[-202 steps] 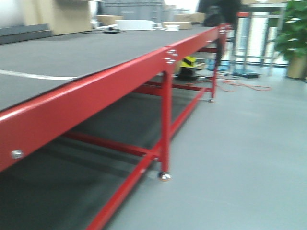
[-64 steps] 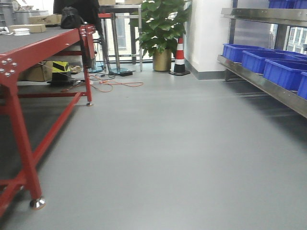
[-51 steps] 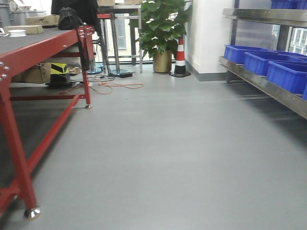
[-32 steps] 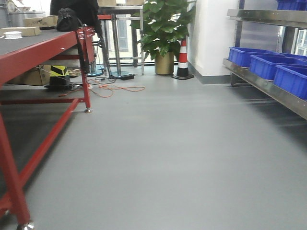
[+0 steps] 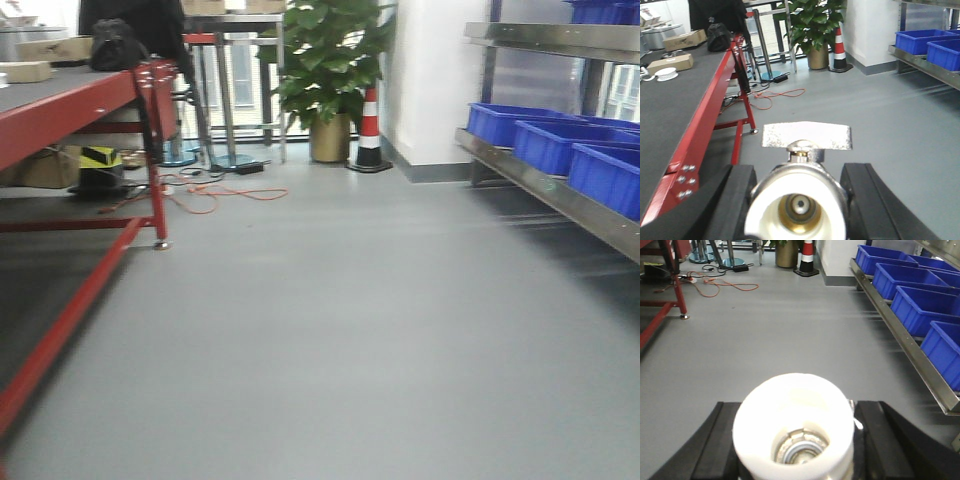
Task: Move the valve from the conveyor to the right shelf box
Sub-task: 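Drive the base to the steel shelf of blue boxes holding both valves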
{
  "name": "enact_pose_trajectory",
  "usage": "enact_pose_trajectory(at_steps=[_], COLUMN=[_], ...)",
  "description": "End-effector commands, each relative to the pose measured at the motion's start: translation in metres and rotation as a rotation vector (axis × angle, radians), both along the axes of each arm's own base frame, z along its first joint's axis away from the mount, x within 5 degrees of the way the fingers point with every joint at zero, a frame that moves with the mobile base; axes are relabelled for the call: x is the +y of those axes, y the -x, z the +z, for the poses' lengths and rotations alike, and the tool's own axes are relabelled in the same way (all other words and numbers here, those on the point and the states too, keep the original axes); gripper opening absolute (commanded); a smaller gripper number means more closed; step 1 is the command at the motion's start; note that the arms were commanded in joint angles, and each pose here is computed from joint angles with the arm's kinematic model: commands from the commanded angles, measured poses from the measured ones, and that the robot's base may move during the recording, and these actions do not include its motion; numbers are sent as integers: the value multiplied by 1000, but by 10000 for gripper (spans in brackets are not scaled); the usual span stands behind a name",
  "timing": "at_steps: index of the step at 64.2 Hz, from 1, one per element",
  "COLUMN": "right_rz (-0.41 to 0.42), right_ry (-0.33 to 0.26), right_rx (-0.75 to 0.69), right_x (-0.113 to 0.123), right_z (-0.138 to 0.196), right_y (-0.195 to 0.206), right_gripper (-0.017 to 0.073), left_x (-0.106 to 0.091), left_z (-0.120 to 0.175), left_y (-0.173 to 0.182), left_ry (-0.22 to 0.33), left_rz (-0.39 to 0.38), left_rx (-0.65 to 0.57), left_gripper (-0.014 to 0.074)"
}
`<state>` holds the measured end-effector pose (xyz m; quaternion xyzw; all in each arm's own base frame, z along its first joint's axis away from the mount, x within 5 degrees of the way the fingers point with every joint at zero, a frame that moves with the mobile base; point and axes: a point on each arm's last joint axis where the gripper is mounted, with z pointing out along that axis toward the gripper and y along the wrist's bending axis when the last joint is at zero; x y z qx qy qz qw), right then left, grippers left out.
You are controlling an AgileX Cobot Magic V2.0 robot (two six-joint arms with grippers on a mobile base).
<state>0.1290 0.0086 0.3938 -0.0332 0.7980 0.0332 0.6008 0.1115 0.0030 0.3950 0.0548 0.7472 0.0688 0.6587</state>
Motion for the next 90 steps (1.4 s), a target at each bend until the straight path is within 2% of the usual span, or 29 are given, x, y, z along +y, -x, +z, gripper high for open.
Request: enact_pose_trajectory(at_steps=[1, 90], right_rz=[-16, -16], right_ry=[-3, -3], right_rx=[-104, -104], right_x=[-1, -1], right_z=[14, 14], right_y=[2, 2], right_gripper=[-153, -153], left_x=[-1, -1], left_z=[10, 10], left_y=[2, 2], left_ry=[4, 4], left_rz=[-5, -5], left_rx=[-79, -81], left_gripper=[-111, -111])
